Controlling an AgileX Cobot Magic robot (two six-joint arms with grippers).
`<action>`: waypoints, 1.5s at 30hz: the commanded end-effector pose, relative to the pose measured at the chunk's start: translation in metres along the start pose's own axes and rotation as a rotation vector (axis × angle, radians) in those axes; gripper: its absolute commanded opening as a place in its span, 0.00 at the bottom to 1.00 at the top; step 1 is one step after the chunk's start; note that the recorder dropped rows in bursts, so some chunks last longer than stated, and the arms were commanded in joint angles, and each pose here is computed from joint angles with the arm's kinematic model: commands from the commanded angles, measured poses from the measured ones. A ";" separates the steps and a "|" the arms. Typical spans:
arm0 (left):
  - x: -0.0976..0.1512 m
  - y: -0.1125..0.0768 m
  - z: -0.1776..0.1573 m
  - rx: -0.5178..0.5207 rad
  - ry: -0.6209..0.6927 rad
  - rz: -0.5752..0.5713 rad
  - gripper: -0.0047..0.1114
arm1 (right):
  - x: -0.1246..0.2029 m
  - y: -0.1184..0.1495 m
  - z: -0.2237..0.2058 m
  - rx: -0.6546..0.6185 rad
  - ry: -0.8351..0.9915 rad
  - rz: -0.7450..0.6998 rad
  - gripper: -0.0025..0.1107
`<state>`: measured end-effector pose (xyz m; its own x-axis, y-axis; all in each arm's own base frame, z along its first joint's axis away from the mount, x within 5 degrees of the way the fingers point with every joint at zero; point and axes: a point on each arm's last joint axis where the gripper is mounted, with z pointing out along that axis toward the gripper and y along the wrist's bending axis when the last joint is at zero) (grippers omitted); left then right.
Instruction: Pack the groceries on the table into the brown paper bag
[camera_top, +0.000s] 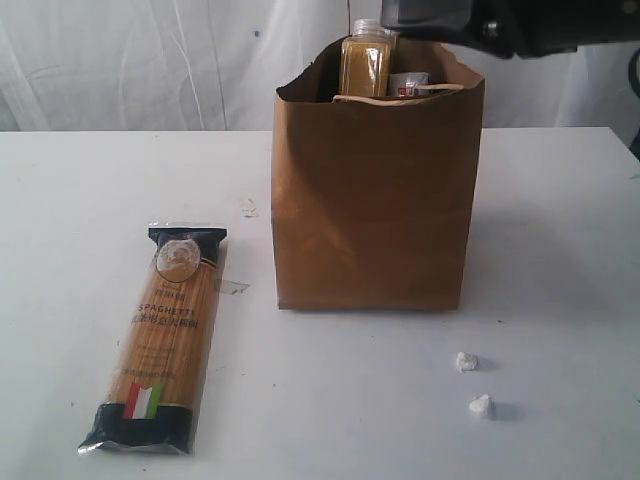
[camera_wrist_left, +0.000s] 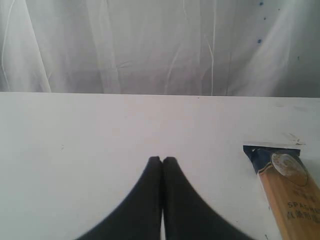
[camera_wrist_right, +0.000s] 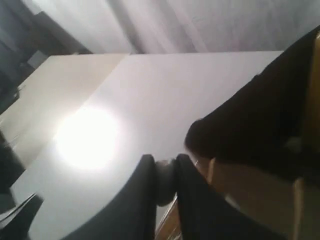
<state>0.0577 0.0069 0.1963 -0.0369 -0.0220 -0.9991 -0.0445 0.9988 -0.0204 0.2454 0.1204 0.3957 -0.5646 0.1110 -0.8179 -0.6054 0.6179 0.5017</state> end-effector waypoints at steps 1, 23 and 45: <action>0.001 -0.001 0.000 0.010 -0.003 0.010 0.04 | -0.020 -0.031 0.024 0.154 -0.085 -0.027 0.02; 0.001 -0.001 0.000 0.010 -0.003 0.010 0.04 | -0.006 -0.070 0.055 0.272 0.045 -0.111 0.19; 0.001 -0.001 0.000 0.010 -0.003 0.010 0.04 | -0.015 -0.024 -0.078 0.815 -0.047 -0.399 0.02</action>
<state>0.0577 0.0069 0.1963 -0.0369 -0.0220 -0.9991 -0.0445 0.9988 -0.0204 0.2377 0.0585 0.4199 -0.3521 -0.2354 -0.9059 -0.2796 0.9501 -0.1382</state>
